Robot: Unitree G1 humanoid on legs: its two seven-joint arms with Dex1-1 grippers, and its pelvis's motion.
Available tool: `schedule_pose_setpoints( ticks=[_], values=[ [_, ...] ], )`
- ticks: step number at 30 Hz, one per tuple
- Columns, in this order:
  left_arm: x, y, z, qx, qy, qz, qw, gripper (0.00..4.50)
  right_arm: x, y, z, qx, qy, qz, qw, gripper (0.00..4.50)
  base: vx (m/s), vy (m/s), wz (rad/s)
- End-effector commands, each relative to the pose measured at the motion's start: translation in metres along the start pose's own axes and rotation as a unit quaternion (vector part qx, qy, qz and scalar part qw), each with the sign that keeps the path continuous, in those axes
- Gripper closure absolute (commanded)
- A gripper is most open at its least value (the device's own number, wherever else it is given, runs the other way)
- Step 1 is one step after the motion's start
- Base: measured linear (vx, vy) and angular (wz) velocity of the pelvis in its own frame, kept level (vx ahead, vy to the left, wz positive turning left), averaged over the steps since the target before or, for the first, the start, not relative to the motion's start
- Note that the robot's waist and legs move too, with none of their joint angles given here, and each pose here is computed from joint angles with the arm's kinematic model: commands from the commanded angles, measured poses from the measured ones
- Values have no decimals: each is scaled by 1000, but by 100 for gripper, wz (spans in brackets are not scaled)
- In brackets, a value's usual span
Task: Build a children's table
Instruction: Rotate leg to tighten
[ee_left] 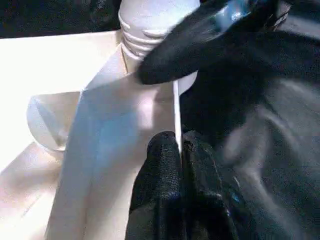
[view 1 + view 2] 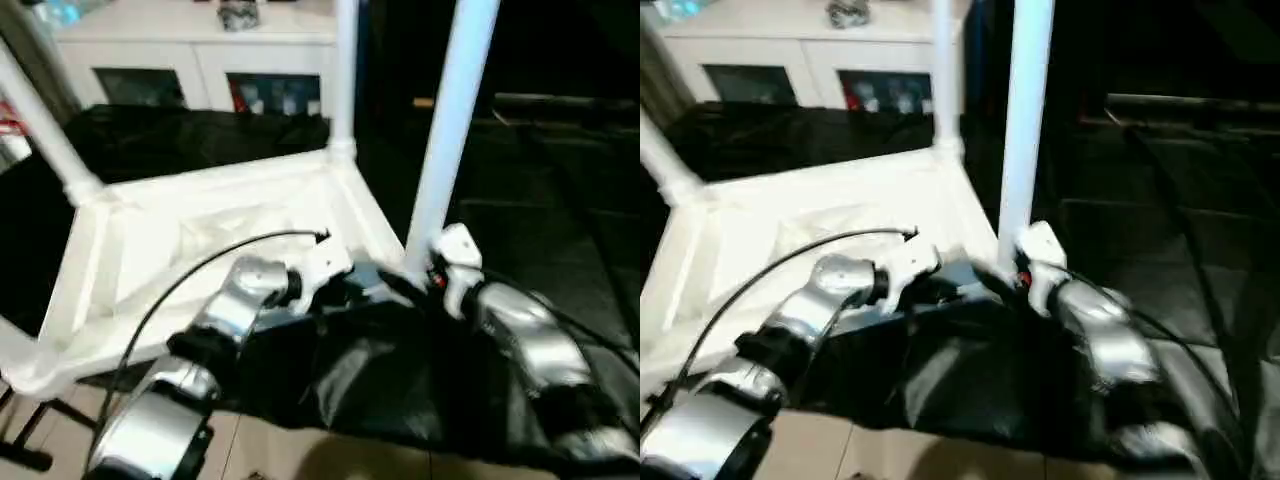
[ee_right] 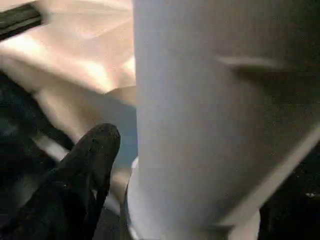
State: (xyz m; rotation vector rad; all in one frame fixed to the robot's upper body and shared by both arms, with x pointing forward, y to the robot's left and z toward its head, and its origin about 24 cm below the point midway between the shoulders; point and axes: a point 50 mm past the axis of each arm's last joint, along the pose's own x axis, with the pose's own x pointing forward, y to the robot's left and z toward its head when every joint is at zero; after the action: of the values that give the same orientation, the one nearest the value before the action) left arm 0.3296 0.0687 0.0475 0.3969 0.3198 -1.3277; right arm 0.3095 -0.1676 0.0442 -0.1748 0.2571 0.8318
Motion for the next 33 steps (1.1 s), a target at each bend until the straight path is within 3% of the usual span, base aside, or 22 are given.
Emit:
schedule_pose_setpoints(
  ticks=[1, 8, 18, 23, 26, 28, 30, 33],
  values=[
    [7, -3, 22, 33, -57, -13, 998, 450, 15, 23, 10, -13, -21, 81, 996, 73, 0, 0, 0],
    [-11, 0, 16, 41, -46, -46, 997, 450, -5, 30, 9, -25, -3, 175, 984, 96, 0, 0, 0],
    [-13, -3, 15, 40, -46, -68, 996, 450, -8, 32, 8, -25, 11, 192, 981, 172, 0, 0, 0],
    [-1, 1, 18, 26, -45, -15, 999, 450, 4, 26, 8, -4, -8, 120, 993, 182, 0, 0, 0],
    [10, 5, 24, 9, -47, 33, 998, 450, 20, 21, 1, 19, 8, 27, 999, 183, 0, 0, 0],
    [16, 7, 28, 4, -43, 55, 998, 450, 33, 17, -4, 39, 28, -44, 998, 183, 0, 0, 0],
    [16, 7, 28, 4, -43, 55, 998, 450, 33, 17, -4, 39, 28, -44, 998, 183, 0, 0, 0],
    [29, 9, 39, -19, -51, 93, 994, 450, 51, 18, -2, 76, 35, -111, 990, 184, 0, 0, 0]
  ],
)
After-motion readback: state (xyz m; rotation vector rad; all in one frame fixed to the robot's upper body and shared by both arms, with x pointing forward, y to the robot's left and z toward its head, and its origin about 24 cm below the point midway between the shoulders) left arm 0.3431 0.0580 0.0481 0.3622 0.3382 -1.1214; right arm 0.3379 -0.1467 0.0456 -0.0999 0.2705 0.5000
